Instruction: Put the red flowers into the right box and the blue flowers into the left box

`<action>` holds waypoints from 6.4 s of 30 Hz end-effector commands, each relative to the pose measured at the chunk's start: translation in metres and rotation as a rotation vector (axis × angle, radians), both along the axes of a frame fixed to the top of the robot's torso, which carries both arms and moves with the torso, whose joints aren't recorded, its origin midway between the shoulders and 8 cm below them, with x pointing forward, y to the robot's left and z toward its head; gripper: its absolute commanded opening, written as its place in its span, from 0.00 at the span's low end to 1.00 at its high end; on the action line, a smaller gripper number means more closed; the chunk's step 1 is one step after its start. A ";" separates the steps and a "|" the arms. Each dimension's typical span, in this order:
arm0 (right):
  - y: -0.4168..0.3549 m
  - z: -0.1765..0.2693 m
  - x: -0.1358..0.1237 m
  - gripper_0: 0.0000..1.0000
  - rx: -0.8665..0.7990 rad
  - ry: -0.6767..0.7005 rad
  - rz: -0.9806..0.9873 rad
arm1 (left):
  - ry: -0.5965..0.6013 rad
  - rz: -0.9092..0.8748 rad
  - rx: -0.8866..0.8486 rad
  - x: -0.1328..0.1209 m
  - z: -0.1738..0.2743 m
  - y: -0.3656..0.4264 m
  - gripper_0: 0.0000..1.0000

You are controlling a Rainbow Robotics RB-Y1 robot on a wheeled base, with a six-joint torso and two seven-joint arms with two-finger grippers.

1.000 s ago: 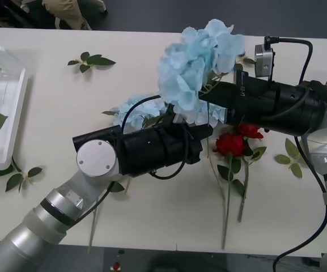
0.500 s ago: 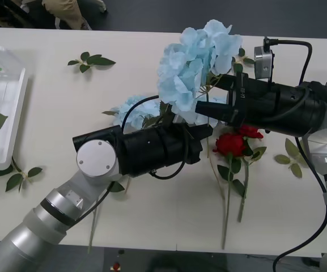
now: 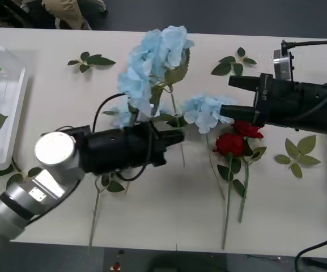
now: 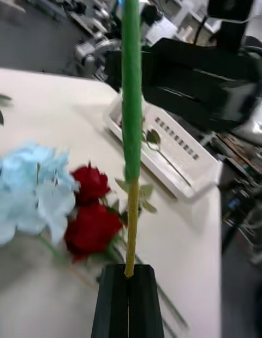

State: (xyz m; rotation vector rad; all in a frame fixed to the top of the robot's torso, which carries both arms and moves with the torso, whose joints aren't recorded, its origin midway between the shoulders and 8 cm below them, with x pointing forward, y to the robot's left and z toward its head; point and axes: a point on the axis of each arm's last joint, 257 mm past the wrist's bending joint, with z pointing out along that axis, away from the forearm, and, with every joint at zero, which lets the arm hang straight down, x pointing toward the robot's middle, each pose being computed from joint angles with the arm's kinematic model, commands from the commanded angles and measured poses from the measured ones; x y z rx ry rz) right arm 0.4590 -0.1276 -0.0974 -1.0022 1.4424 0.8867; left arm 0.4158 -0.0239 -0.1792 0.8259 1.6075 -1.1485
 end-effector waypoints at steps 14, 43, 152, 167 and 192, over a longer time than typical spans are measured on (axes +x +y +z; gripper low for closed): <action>-0.188 -0.079 -0.048 1.00 -0.247 0.364 -0.101 | 0.015 0.015 0.526 -0.014 0.031 0.332 0.00; -0.136 -0.173 0.022 1.00 -0.489 0.726 -0.594 | 0.048 1.036 1.523 0.063 0.057 0.725 0.00; -0.224 -0.161 0.060 1.00 -0.261 0.898 -0.886 | 0.288 0.480 1.132 -0.029 -0.200 0.217 1.00; -0.195 -0.172 0.105 1.00 -0.093 0.947 -0.925 | 0.274 0.486 1.140 -0.026 -0.199 0.219 0.00; -0.192 -0.212 0.126 0.24 -0.145 0.909 -1.001 | -0.156 0.251 0.457 -0.059 0.055 0.083 0.00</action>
